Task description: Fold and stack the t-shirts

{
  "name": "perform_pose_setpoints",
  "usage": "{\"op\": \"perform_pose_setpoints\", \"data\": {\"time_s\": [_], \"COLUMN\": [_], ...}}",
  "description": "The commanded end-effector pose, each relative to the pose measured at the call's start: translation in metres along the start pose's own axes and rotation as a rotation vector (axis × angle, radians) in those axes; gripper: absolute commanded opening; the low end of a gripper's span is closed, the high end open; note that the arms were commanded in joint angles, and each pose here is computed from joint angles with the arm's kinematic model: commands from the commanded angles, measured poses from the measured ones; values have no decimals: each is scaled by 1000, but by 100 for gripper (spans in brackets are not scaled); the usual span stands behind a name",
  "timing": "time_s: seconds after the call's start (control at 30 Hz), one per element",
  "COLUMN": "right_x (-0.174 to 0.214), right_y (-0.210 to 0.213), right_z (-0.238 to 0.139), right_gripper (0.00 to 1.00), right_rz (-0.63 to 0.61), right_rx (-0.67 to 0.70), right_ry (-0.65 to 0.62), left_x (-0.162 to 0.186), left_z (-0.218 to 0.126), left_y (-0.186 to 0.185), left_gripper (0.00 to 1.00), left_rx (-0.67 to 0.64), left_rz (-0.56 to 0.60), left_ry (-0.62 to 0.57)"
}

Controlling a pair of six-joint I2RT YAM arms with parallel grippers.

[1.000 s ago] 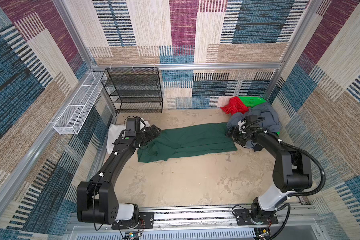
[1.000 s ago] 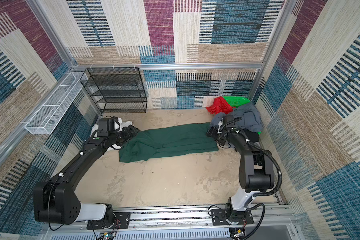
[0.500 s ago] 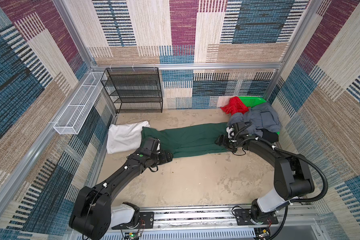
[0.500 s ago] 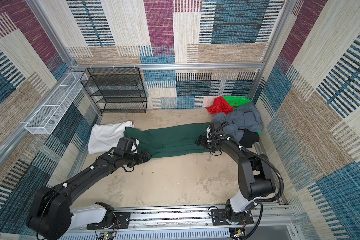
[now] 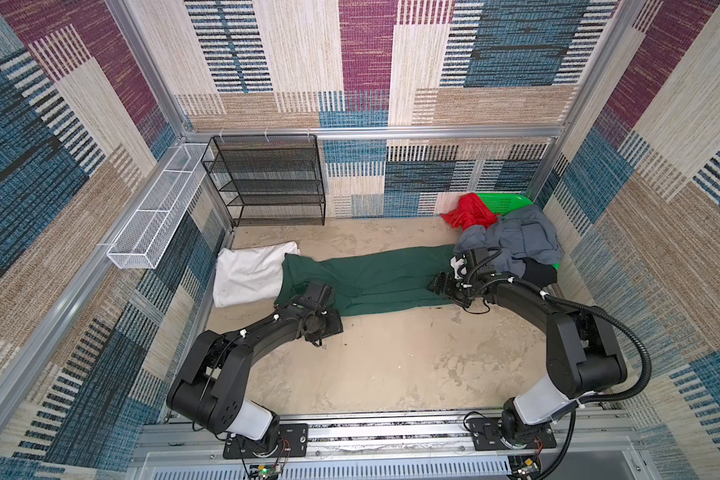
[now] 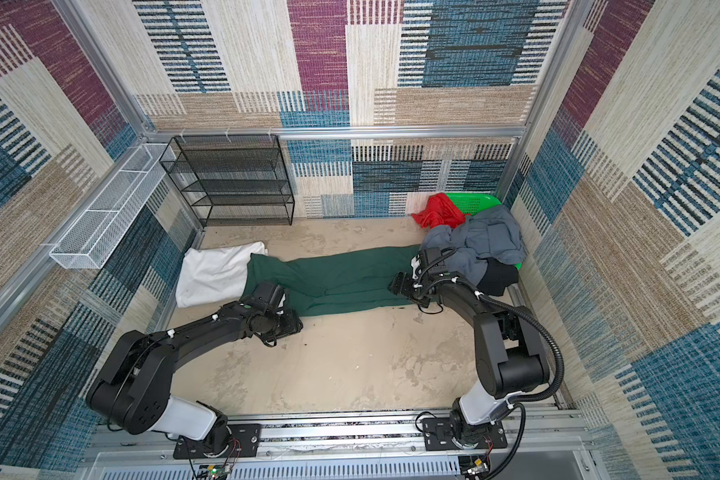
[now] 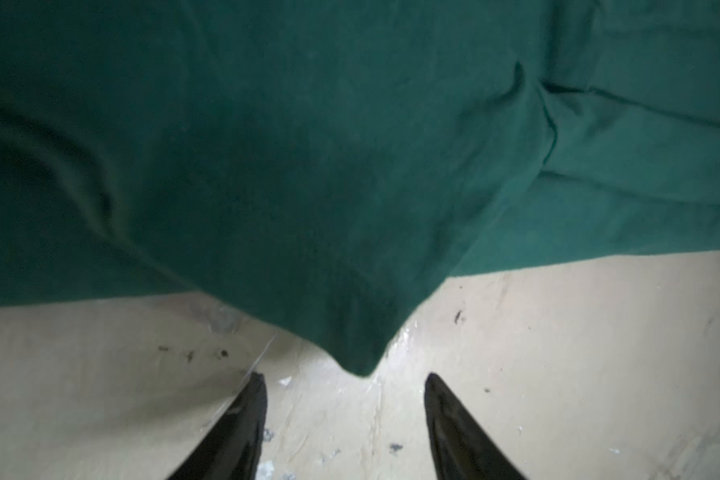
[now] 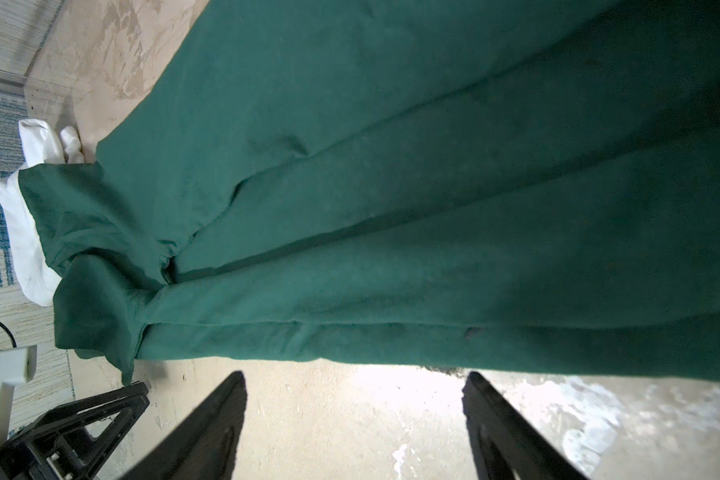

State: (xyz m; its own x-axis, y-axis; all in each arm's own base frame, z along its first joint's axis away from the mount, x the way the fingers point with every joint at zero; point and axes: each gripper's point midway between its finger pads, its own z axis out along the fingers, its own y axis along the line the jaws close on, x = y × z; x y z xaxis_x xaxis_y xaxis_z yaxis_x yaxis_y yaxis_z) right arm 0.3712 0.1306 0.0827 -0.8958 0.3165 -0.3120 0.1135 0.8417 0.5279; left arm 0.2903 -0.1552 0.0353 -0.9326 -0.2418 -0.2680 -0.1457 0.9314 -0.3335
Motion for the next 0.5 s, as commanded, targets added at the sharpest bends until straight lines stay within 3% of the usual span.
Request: {"op": "perform_pose_setpoints", "data": {"time_s": [0.0,0.17,0.23,0.33,0.47], "right_x": [-4,-2,-1,-1,-2], "right_y": [6,6,6,7,6], "right_z": [-1,1,1,0,-3], "right_gripper": [83,82,77,73,70], "right_rz": [-17,-19,-24,-30,-33], "right_rx": [-28,-36,-38,-43,-29], "right_ry": [-22,-19,-17,-16,-28], "left_x": [-11,-18,-23,-25,-28], "left_z": [-1,-1,-1,3,3], "left_y": [-4,-6,-8,-11,-13], "left_gripper": [53,45,35,31,2], "left_rx": [-3,-20,-21,-26,-33], "left_rz": [-38,-35,-30,-14,0], "left_ry": [-28,-41,-40,-28,-15]}}
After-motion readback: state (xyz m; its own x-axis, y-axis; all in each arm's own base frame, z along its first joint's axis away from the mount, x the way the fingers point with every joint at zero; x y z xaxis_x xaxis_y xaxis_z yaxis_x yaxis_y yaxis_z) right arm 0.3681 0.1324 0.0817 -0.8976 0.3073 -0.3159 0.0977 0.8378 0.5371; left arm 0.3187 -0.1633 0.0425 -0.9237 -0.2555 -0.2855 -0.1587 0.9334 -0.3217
